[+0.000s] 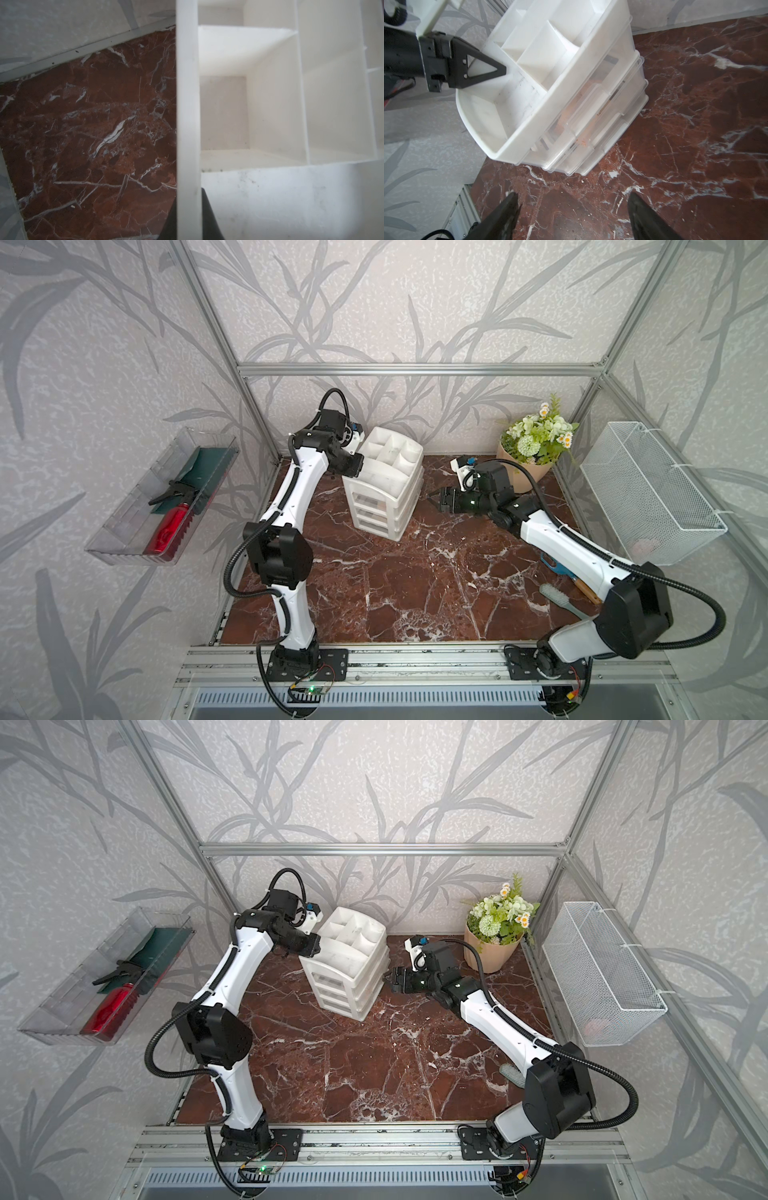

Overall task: Take the postcards out of the drawer
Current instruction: Adjust the storage box at the center of the board, then open the drawer in the storage box.

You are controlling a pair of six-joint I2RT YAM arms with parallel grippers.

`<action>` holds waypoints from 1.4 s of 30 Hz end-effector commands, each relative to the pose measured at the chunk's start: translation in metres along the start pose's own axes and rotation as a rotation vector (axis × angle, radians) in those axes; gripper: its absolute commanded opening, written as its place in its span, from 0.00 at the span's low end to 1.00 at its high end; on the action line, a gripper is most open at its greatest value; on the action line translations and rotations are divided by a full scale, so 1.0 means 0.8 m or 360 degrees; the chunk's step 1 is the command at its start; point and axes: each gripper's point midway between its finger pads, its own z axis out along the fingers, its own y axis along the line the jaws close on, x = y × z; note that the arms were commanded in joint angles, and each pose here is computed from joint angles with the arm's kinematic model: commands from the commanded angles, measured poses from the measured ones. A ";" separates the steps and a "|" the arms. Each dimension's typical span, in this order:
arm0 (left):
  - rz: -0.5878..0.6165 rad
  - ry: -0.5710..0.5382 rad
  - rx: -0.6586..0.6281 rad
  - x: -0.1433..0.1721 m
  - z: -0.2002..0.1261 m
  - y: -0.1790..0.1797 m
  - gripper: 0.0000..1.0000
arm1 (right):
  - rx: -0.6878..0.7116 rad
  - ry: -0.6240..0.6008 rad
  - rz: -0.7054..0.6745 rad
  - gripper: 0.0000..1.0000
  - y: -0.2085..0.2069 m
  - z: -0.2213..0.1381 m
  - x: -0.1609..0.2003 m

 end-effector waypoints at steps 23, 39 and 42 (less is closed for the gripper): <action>-0.0322 -0.0121 -0.0013 0.036 -0.073 -0.026 0.38 | -0.0241 0.0017 0.0055 0.79 0.029 0.016 -0.013; -0.0303 -0.0229 -0.0098 -0.034 -0.084 -0.007 0.38 | -0.0222 0.0024 0.0052 0.80 0.025 0.016 -0.012; -0.0304 -0.0196 -0.0133 -0.040 -0.073 0.001 0.34 | -0.0228 0.0014 0.0054 0.80 0.025 0.016 -0.014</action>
